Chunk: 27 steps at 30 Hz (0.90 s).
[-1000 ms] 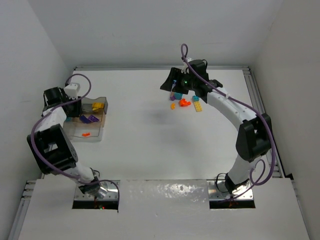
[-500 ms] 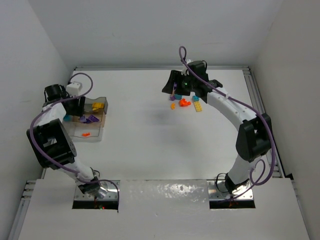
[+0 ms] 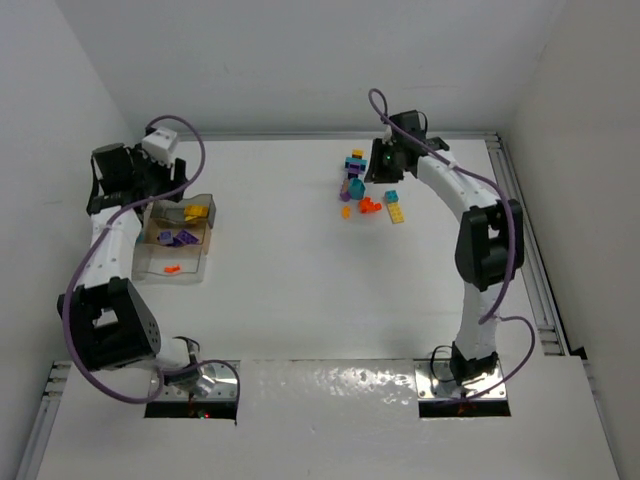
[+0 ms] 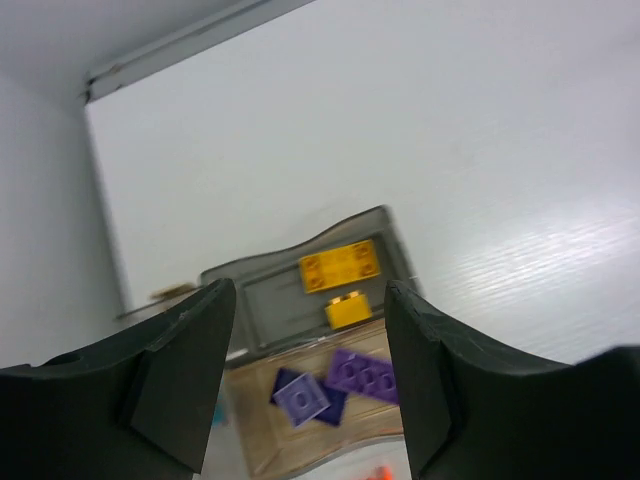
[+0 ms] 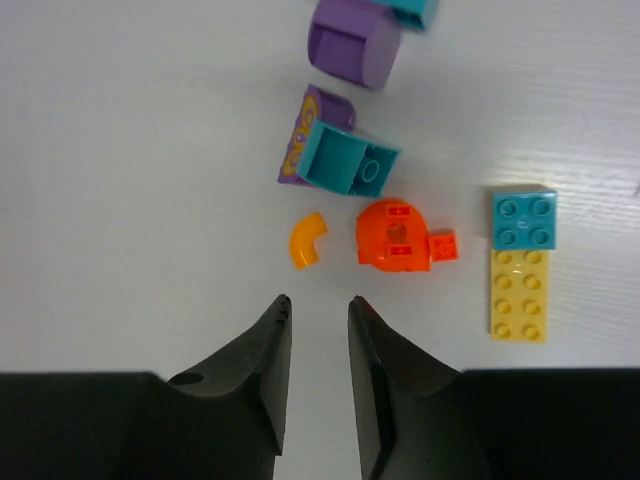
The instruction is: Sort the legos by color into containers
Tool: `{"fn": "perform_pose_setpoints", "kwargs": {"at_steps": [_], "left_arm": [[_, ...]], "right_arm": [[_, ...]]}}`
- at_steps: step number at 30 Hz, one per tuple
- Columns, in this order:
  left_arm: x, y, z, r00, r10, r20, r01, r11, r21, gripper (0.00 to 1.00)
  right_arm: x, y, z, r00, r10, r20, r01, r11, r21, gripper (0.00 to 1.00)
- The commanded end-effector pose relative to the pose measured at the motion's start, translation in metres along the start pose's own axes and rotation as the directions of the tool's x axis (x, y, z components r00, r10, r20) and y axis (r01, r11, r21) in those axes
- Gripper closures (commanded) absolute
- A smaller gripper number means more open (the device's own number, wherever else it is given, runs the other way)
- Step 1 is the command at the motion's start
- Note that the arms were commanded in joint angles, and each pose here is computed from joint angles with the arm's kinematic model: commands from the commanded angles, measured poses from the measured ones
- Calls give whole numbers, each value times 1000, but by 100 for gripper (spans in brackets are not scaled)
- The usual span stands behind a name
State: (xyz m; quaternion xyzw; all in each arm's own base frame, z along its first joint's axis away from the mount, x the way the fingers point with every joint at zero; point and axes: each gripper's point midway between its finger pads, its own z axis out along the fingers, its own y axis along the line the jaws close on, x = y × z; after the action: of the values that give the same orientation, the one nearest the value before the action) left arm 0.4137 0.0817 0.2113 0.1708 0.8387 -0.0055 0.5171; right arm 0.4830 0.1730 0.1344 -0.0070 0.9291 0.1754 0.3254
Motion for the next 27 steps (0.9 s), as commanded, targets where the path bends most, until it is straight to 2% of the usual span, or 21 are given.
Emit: {"fn": "perform_pose_setpoints", "kwargs": {"at_steps": [1, 2, 4, 6, 7, 8, 9, 19, 26, 27], "left_arm": [[-10, -33, 1, 998, -15, 59, 11, 998, 61, 41], [-9, -37, 1, 998, -21, 60, 17, 998, 64, 41], [-3, -47, 1, 998, -30, 59, 25, 997, 76, 41], [3, -53, 1, 998, -35, 46, 31, 996, 84, 41], [5, -54, 0, 998, -38, 41, 35, 996, 84, 41], [7, -54, 0, 999, -41, 33, 38, 996, 79, 41], [9, -54, 0, 999, -41, 30, 39, 997, 74, 41], [2, -45, -3, 998, -40, 49, 39, 999, 22, 41], [-4, -43, -3, 997, -37, 70, 36, 999, 20, 41], [-6, -43, -3, 997, -35, 73, 34, 999, 17, 41]], "right_arm": [[23, 2, 18, 994, -30, -105, 31, 999, 8, 72], [23, 7, 20, 995, -26, -101, 26, 1000, -7, 72], [31, 15, 32, 995, -33, -92, 33, 999, 6, 59], [44, 28, 45, 991, -95, -95, 99, 994, 36, 51], [46, 27, 50, 986, -141, -90, 148, 986, 79, 44], [48, 39, 53, 980, -176, -90, 183, 980, 80, 42], [62, 36, 63, 973, -183, -137, 198, 976, 97, 42], [99, 9, 99, 957, -137, -255, 193, 958, 211, 44], [111, 0, 112, 952, -165, -258, 223, 952, 211, 47], [112, -2, 114, 950, -170, -262, 230, 948, 221, 51]]}}
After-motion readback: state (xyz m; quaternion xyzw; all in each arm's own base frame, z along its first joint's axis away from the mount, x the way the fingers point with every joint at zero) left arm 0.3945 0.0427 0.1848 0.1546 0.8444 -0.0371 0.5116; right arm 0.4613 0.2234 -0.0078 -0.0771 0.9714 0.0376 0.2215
